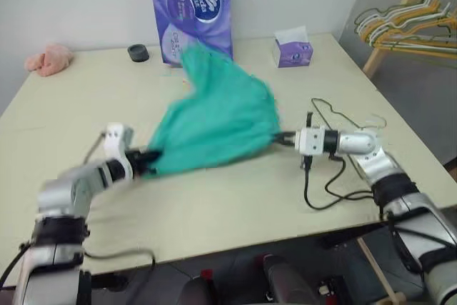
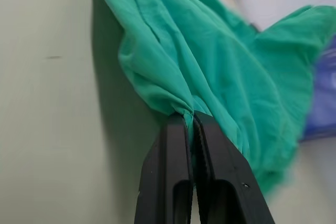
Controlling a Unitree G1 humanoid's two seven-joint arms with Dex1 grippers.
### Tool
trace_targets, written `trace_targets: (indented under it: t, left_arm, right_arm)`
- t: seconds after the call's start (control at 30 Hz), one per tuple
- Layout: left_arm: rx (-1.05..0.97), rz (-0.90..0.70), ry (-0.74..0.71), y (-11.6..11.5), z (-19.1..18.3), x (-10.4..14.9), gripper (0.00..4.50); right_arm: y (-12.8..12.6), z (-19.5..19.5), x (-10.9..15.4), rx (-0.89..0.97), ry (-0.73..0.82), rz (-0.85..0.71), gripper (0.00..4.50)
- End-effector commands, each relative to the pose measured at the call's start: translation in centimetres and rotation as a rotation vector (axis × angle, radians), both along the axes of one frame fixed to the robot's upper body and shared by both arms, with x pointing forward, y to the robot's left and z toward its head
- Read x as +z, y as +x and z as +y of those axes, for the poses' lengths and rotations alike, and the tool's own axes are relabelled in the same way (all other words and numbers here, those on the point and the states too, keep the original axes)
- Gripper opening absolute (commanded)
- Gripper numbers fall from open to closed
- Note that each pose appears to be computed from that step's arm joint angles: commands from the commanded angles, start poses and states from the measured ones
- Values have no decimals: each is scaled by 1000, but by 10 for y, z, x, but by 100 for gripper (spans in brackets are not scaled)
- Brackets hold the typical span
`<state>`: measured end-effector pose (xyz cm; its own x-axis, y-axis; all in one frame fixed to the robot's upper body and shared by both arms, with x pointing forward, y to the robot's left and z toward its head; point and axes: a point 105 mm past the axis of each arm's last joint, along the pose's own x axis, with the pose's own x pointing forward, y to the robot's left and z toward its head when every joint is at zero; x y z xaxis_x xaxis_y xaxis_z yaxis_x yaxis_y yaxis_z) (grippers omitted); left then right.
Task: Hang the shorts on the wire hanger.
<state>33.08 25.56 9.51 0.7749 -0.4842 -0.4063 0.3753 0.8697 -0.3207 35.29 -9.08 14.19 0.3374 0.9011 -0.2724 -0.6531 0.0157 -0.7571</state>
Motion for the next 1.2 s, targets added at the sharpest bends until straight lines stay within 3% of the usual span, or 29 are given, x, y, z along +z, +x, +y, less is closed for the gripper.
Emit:
trace_targets:
  t: [0.03, 0.3, 0.53, 1.03, 1.07, 1.2]
  left_arm:
    - [-124, -52, -83, -17, -23, 39, 0]
    - [-319, 5, -110, -46, -48, 48, 0]
    - [-407, 102, -2, -73, -27, 31, 0]
    - [-561, 218, 47, -114, -39, 1, 0]
    - [-557, 220, 45, -114, -38, 0, 20]
    - [-557, 220, 32, -115, -38, -1, 118]
  right_arm:
    - [-17, 17, 44, 87, 63, -75, 2]
    - [-55, 2, 12, 146, -173, 202, 2]
    - [-70, -31, -28, 105, -392, 320, 2]
    - [-109, -38, -38, 156, -458, 516, 2]
    - [-109, -38, -37, 152, -453, 519, 55]
    - [-109, -40, -34, 148, -454, 526, 170]
